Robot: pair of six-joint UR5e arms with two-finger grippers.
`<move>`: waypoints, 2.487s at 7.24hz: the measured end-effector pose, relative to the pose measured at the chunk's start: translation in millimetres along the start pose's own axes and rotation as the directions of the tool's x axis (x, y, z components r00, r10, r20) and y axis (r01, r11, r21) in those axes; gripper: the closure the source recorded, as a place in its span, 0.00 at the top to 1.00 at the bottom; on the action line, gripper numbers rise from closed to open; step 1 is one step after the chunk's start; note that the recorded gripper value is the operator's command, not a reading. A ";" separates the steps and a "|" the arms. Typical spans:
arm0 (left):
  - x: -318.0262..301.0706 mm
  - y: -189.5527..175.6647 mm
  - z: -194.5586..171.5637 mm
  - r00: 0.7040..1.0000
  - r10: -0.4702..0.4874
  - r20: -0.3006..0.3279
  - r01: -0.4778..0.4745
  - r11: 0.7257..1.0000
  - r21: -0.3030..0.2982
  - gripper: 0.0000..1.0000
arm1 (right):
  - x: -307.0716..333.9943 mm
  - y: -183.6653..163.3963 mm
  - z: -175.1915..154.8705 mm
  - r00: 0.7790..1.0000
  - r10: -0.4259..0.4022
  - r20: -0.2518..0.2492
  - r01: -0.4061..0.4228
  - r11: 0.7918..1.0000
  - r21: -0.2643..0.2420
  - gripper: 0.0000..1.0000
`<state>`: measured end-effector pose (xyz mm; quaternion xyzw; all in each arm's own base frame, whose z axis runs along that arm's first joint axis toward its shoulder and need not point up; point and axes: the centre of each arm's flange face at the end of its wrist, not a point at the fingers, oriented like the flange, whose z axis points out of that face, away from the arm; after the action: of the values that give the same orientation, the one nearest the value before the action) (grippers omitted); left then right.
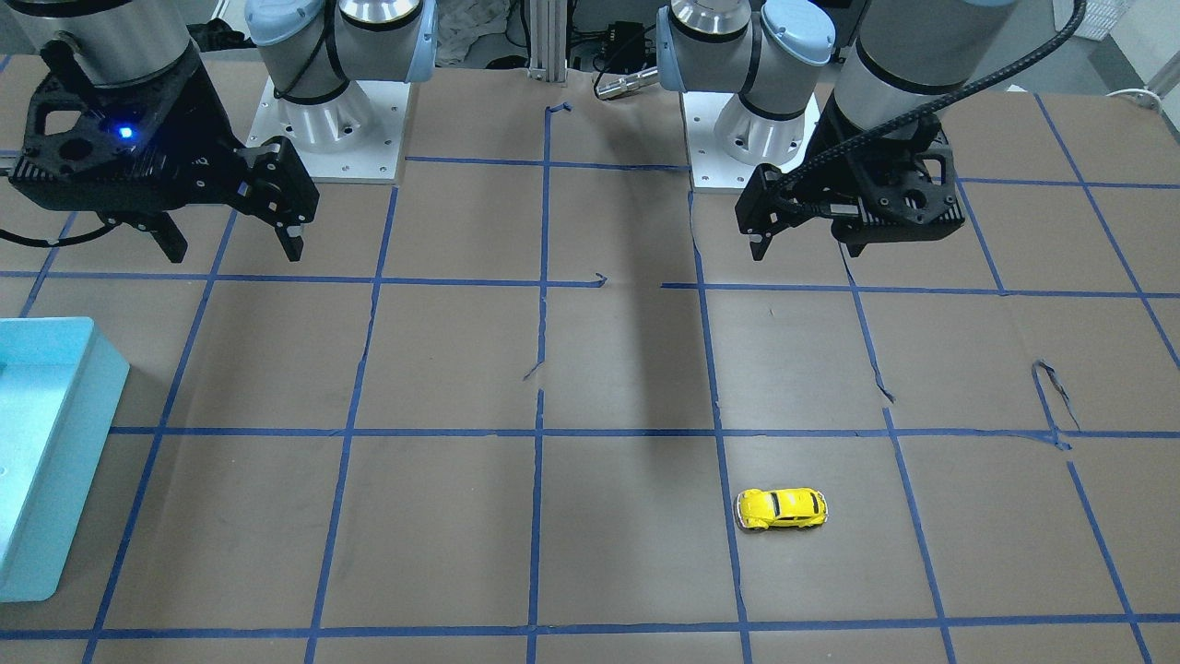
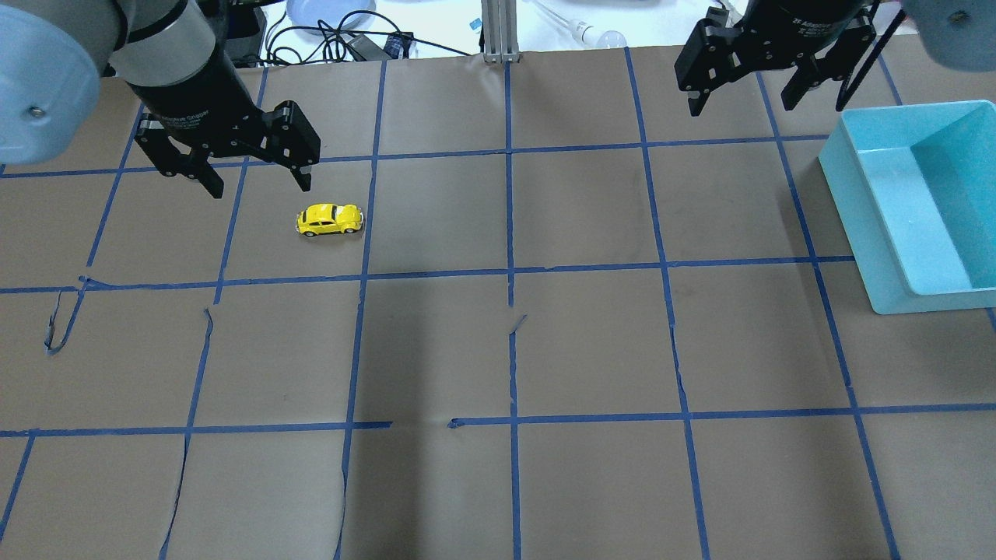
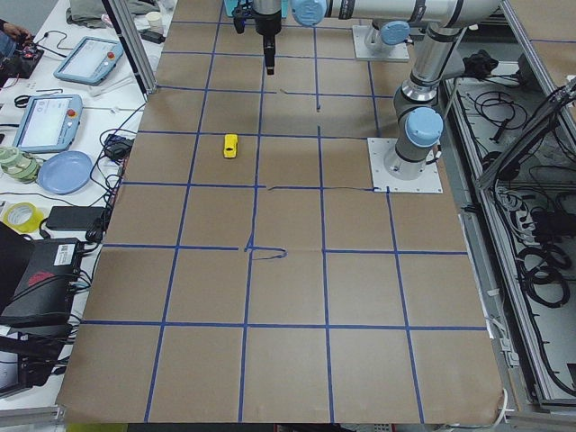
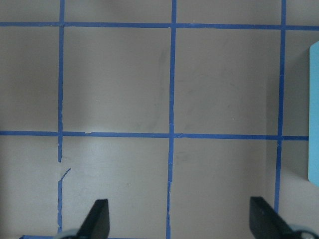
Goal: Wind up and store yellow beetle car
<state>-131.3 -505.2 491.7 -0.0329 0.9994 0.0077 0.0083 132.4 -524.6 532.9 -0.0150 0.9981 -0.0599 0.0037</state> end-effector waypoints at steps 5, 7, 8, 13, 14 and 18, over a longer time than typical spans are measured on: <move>0.7 -1.2 0.9 1.000 -0.003 -0.003 0.003 1.000 0.005 1.00 | 0.2 -0.1 0.0 1.000 -0.003 0.000 0.003 1.000 0.000 1.00; 0.7 -1.3 1.0 1.000 -0.002 -0.002 0.002 1.000 0.005 1.00 | 0.3 -0.1 0.0 1.000 -0.003 -0.001 0.003 1.000 0.001 1.00; 0.6 -1.2 1.6 1.000 -0.001 -0.001 0.001 1.000 0.004 1.00 | 0.3 -0.1 0.0 1.000 -0.003 -0.001 0.003 1.000 0.001 1.00; -20.4 -32.7 30.1 0.963 -0.259 0.078 0.249 0.961 0.121 1.00 | 0.4 0.1 0.3 1.000 -0.003 -0.002 0.003 1.000 -0.001 1.00; -22.5 -41.5 51.0 0.909 -0.413 0.060 0.399 0.902 0.167 1.00 | 0.6 0.1 0.6 1.000 -0.004 -0.002 0.004 1.000 -0.002 1.00; -18.5 -76.6 135.3 0.599 -0.800 -0.040 0.798 0.593 0.105 1.00 | 0.5 0.2 0.9 1.000 -0.009 -0.003 0.009 1.000 -0.003 1.00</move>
<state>-105.6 -578.3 355.7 -0.4762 0.8776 -0.0527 0.0186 131.8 -524.5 532.0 -0.0192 0.9981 -0.0586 0.0018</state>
